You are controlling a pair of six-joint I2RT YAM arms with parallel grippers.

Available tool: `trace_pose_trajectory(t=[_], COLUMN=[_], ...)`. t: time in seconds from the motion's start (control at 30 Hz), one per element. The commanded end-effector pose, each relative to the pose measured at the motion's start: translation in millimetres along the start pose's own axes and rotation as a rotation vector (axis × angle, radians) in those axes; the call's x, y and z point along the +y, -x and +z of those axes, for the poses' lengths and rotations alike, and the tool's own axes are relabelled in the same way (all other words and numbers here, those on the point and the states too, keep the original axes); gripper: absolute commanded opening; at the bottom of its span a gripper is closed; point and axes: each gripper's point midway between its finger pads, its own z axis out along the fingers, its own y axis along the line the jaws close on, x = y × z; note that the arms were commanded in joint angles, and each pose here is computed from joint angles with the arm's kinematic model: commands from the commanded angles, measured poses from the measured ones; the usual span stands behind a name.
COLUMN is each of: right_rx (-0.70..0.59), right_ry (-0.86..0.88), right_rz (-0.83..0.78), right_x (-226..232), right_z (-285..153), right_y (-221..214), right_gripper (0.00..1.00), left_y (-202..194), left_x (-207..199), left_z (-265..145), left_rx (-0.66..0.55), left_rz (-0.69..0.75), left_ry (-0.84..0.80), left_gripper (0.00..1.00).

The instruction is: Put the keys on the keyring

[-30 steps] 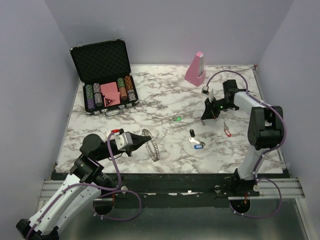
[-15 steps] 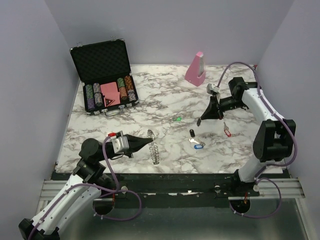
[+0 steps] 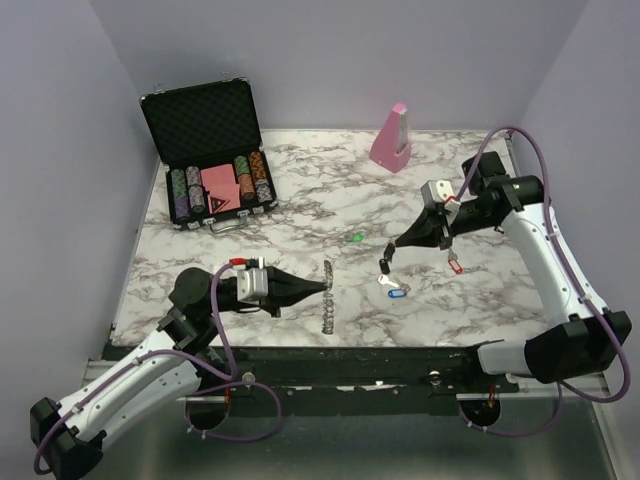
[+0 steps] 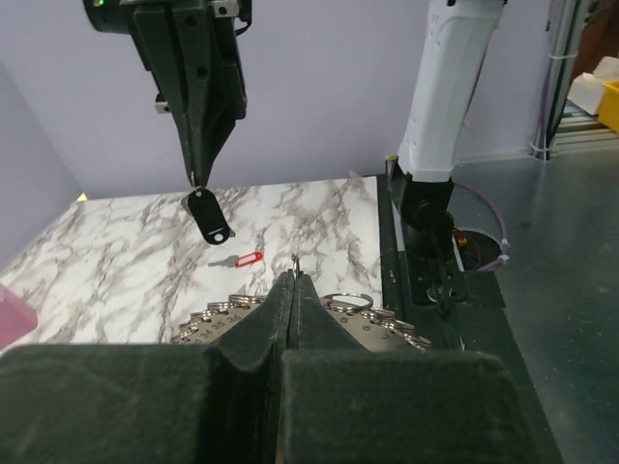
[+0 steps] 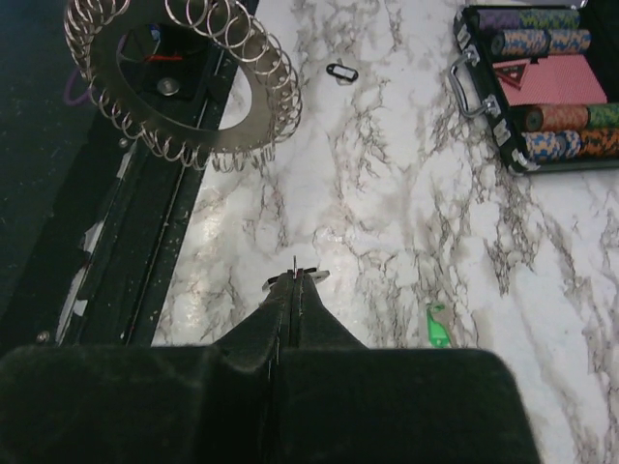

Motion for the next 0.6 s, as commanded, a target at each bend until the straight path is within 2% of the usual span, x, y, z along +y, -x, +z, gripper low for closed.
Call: trace_pose_trajectory(t=[0.0, 0.2, 0.57], right_rx=[-0.074, -0.081, -0.098], right_ry=[0.045, 0.082, 0.082], right_rz=[-0.034, -0.083, -0.053], right_x=[28, 52, 71], right_z=[3, 9, 8], right_y=[34, 37, 37], right_gripper=[0.00, 0.00, 0.00], left_y=[32, 24, 37], left_x=[-10, -29, -29], left_z=[14, 21, 26], left_rx=[-0.073, -0.089, -0.210], left_rz=[0.165, 0.286, 0.148], left_ry=[-0.048, -0.136, -0.097], left_gripper=[0.00, 0.00, 0.00])
